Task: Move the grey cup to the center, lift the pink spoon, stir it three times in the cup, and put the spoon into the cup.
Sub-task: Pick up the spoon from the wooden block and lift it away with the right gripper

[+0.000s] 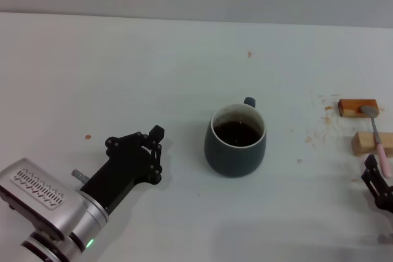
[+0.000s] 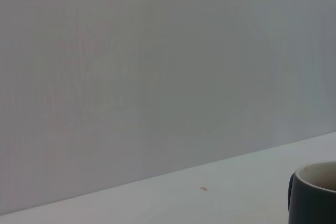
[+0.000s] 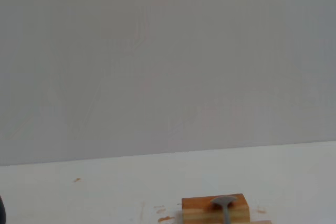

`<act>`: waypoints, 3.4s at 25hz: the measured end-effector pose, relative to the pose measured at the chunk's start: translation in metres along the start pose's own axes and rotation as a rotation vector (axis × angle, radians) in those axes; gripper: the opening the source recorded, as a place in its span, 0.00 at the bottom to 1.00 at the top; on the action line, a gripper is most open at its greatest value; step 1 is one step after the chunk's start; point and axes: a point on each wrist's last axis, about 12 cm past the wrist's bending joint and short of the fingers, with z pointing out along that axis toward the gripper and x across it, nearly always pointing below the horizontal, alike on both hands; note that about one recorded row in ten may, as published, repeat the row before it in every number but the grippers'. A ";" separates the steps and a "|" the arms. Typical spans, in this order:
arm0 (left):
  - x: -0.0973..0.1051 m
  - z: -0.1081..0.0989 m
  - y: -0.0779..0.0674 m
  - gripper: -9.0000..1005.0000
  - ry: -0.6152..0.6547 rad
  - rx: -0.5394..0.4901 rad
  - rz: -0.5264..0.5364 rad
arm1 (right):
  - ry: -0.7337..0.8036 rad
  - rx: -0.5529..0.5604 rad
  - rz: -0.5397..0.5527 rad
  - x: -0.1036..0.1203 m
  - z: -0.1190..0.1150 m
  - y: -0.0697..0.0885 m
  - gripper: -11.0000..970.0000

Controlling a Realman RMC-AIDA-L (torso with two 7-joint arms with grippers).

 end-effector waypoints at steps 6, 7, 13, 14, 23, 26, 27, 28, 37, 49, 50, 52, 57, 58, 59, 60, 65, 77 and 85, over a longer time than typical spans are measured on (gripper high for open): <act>0.000 0.000 0.000 0.01 -0.001 0.000 -0.001 | 0.003 -0.004 0.003 0.001 -0.001 0.001 0.78; 0.000 0.000 0.000 0.01 -0.001 0.000 -0.001 | 0.003 -0.004 0.003 0.001 -0.001 0.001 0.76; -0.001 0.001 -0.001 0.01 -0.002 0.001 -0.002 | 0.003 -0.012 0.001 0.001 -0.001 0.002 0.69; -0.001 0.001 -0.001 0.01 -0.003 0.002 -0.003 | 0.003 -0.012 0.001 0.000 -0.001 0.002 0.68; -0.001 0.001 -0.001 0.01 -0.004 0.003 -0.002 | 0.008 -0.018 0.003 0.001 0.001 0.003 0.62; -0.001 0.001 -0.001 0.01 -0.004 0.003 -0.002 | 0.007 -0.026 0.002 0.001 0.001 0.005 0.57; -0.001 0.001 -0.001 0.01 -0.004 0.003 -0.002 | 0.008 -0.027 0.001 0.001 0.001 0.005 0.55; -0.001 0.001 -0.001 0.01 -0.004 0.003 -0.002 | 0.008 -0.027 0.001 0.001 0.001 0.005 0.53; -0.001 0.001 0.000 0.01 -0.006 0.003 -0.002 | 0.008 -0.029 0.003 0.000 0.001 0.005 0.43; -0.001 0.000 0.001 0.01 -0.004 0.000 0.003 | 0.009 -0.015 0.001 0.001 0.001 0.004 0.17; 0.000 0.000 0.001 0.01 -0.002 0.000 0.003 | 0.009 -0.014 0.000 0.001 0.001 0.004 0.15; 0.000 0.000 0.001 0.01 -0.001 0.000 0.003 | 0.010 -0.011 0.003 0.001 0.000 0.004 0.11; 0.000 0.000 0.000 0.01 -0.001 0.001 0.001 | -0.020 0.002 0.013 -0.002 -0.005 0.004 0.05; 0.000 0.000 0.000 0.01 -0.001 0.001 0.001 | -0.037 0.005 0.013 -0.004 -0.006 0.005 0.05; 0.000 0.000 0.000 0.01 0.000 0.001 0.000 | -0.051 0.009 0.012 -0.006 -0.008 0.006 0.05; 0.000 -0.001 0.000 0.01 0.000 0.000 -0.001 | -0.058 0.011 0.007 -0.007 -0.009 0.008 0.05; 0.001 -0.001 0.000 0.01 0.003 -0.001 -0.001 | -0.084 -0.006 -0.001 -0.023 -0.008 0.012 0.05; 0.000 0.000 0.000 0.01 0.003 0.001 0.003 | -0.069 0.002 -0.073 -0.065 0.001 0.017 0.05; -0.001 0.002 0.001 0.01 -0.001 0.005 0.005 | -0.097 -0.005 -0.112 -0.083 0.006 0.023 0.05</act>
